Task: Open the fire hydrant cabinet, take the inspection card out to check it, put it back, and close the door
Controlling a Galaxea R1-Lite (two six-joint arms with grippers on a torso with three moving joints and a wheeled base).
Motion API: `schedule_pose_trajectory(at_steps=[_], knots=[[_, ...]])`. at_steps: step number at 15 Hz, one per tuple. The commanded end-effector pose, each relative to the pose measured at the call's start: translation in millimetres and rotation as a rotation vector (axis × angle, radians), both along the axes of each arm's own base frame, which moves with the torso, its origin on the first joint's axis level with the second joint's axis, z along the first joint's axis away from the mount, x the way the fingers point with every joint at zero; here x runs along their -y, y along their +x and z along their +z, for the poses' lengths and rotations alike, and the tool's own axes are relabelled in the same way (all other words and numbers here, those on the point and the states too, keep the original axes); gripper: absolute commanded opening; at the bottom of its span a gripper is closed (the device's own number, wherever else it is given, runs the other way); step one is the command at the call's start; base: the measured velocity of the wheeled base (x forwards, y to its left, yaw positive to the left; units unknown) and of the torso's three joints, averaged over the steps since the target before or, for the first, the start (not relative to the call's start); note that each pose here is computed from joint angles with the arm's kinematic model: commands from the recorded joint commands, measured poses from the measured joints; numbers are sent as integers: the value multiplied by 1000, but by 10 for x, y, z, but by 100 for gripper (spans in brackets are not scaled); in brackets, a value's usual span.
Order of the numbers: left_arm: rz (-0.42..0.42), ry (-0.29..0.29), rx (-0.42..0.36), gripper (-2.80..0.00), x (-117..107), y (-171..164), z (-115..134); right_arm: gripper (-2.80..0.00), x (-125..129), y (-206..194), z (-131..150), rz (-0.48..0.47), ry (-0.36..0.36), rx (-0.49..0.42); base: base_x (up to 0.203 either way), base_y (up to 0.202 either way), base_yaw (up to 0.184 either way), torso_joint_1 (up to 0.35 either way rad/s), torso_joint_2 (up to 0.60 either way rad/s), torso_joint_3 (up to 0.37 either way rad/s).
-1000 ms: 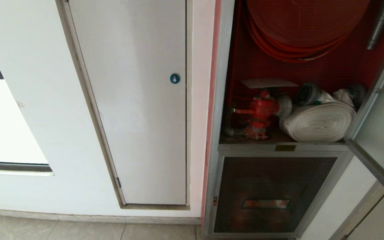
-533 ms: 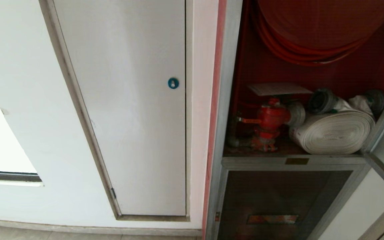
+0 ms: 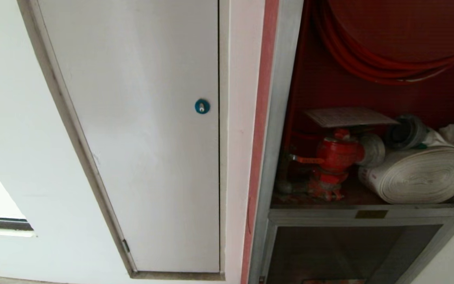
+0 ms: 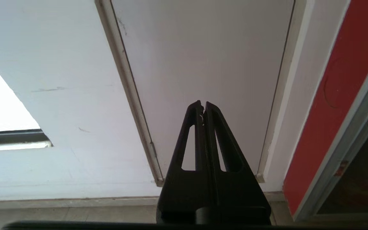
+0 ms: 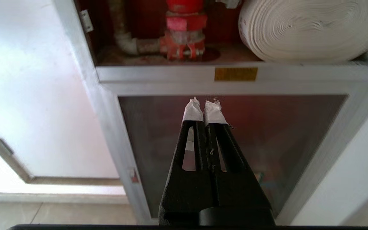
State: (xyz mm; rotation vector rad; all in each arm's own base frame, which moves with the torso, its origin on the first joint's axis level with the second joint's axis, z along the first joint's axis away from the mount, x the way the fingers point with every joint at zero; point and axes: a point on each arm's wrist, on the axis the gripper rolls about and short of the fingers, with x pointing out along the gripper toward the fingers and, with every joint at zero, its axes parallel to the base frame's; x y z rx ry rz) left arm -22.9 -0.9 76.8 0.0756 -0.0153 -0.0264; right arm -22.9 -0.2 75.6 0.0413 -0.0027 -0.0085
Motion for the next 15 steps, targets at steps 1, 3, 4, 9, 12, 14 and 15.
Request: schedule_pose_trajectory(at_steps=[1,3,4,9,12,14,15], knots=[[1,0,-7,-280,0,6,-20,-280,0,-1,0,-1,0,2,200,0,-3,2,-2,2],[0,0,-7,-280,0,6,-20,-280,0,-1,0,-1,0,2,196,0,0,7,1,7],[0,1,-6,-280,0,5,-19,-280,0,-1,0,1,0,2,195,0,1,2,2,3],[1,1,-7,-280,0,6,-20,-280,0,-1,0,0,0,2,197,0,0,5,2,3],[2,-8,-7,-280,0,6,-20,-280,0,-1,0,-1,0,2,191,0,0,3,4,2],[1,-23,-7,-280,0,6,-20,-280,0,-1,0,-1,0,2,47,0,1,14,6,-1],[1,-23,-7,-280,0,6,-20,-280,0,-1,0,0,0,2,0,0,0,0,0,0]])
